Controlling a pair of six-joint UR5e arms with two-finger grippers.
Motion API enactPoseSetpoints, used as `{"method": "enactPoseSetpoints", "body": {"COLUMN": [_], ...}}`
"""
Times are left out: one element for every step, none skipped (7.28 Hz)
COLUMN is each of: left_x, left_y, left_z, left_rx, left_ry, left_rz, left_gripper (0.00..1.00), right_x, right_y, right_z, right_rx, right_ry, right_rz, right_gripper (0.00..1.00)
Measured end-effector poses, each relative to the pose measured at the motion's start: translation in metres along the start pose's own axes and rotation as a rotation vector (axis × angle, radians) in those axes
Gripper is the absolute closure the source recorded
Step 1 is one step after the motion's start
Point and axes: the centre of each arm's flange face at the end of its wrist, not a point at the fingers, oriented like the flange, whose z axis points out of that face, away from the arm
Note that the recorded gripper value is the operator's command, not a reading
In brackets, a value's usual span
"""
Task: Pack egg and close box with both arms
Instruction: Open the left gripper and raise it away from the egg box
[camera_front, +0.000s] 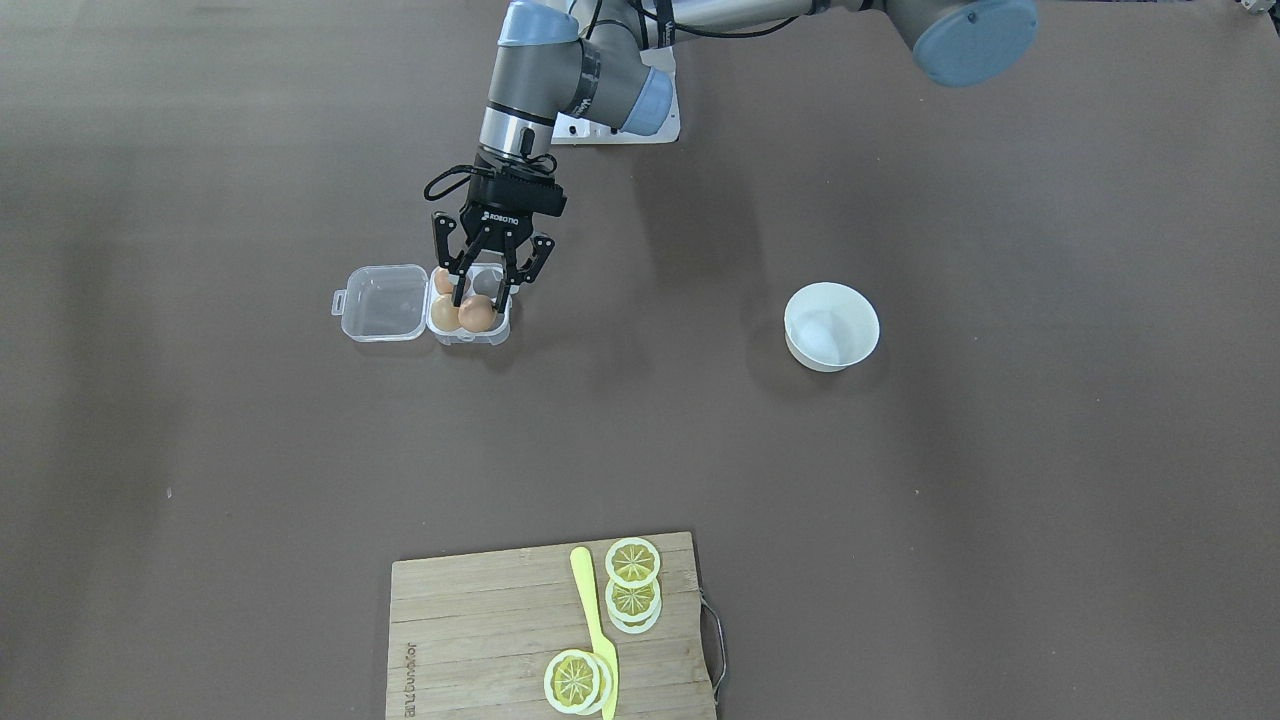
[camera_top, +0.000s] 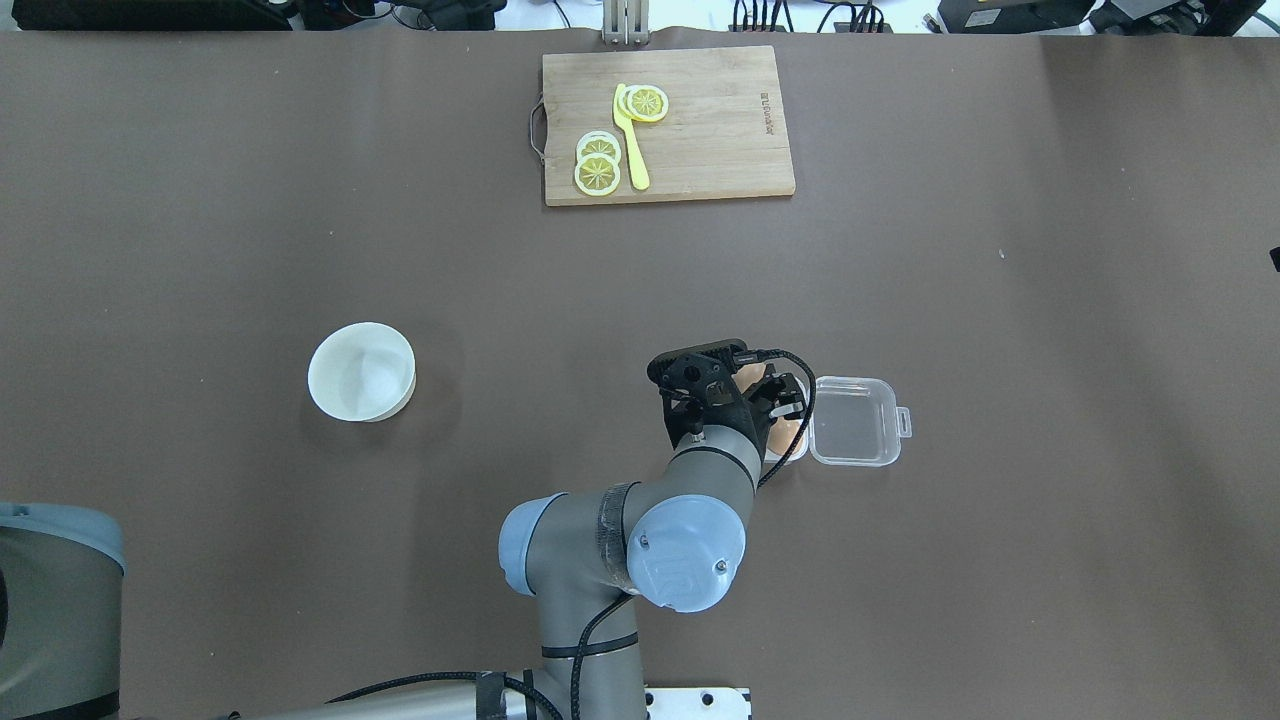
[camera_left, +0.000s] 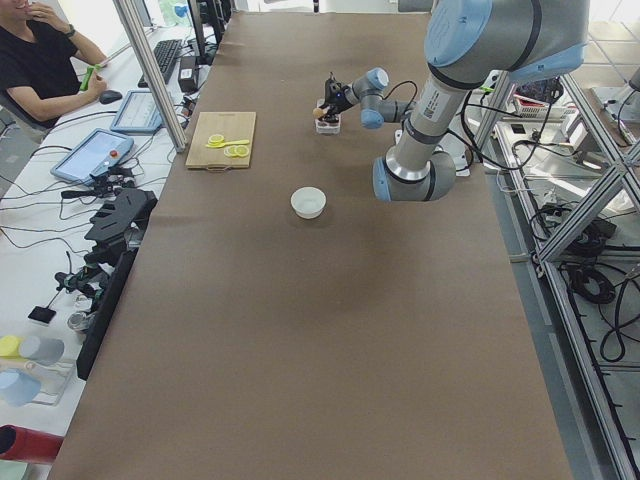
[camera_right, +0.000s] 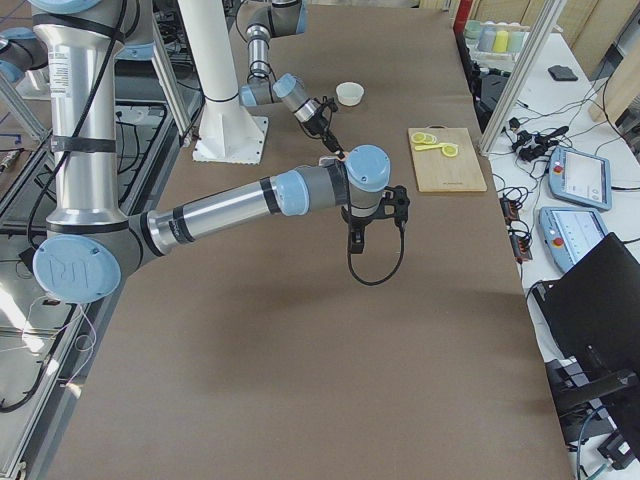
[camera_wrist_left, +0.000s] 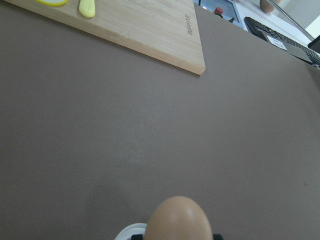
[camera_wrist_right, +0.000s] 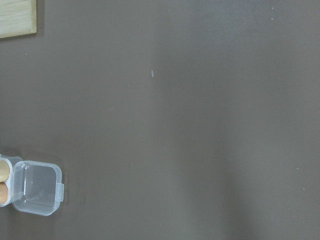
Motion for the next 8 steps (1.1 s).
{"method": "enactPoseSetpoints", "body": {"left_x": [0.0, 0.001, 0.002, 0.006, 0.013, 0.02, 0.021, 0.02], "left_y": [-0.003, -0.006, -0.011, -0.022, -0.04, -0.061, -0.08, -0.095], "left_z": [0.001, 0.001, 0.002, 0.0, -0.005, -0.01, -0.011, -0.008], "left_rx": [0.005, 0.008, 0.014, 0.023, 0.037, 0.056, 0.068, 0.069], "left_ry": [0.001, 0.002, 0.005, 0.023, 0.056, 0.082, 0.092, 0.087], "left_rz": [-0.002, -0.005, -0.01, -0.026, -0.052, -0.073, -0.083, -0.083], "left_gripper": [0.43, 0.43, 0.43, 0.23, 0.03, 0.03, 0.02, 0.03], "right_x": [-0.001, -0.001, -0.001, -0.002, -0.002, -0.003, -0.003, -0.005], "right_y": [0.0, -0.001, -0.001, -0.001, -0.001, -0.001, -0.001, -0.002], "right_z": [0.0, 0.0, -0.001, -0.001, -0.001, -0.001, -0.002, -0.002], "right_rx": [0.001, 0.001, 0.002, 0.002, 0.002, 0.003, 0.004, 0.005], "right_ry": [-0.001, 0.0, 0.0, 0.0, -0.001, -0.002, -0.002, -0.002], "right_rz": [0.0, -0.001, -0.003, -0.003, -0.004, -0.005, -0.006, -0.009], "right_gripper": [0.0, 0.0, 0.0, 0.0, 0.0, 0.0, 0.0, 0.0]}}
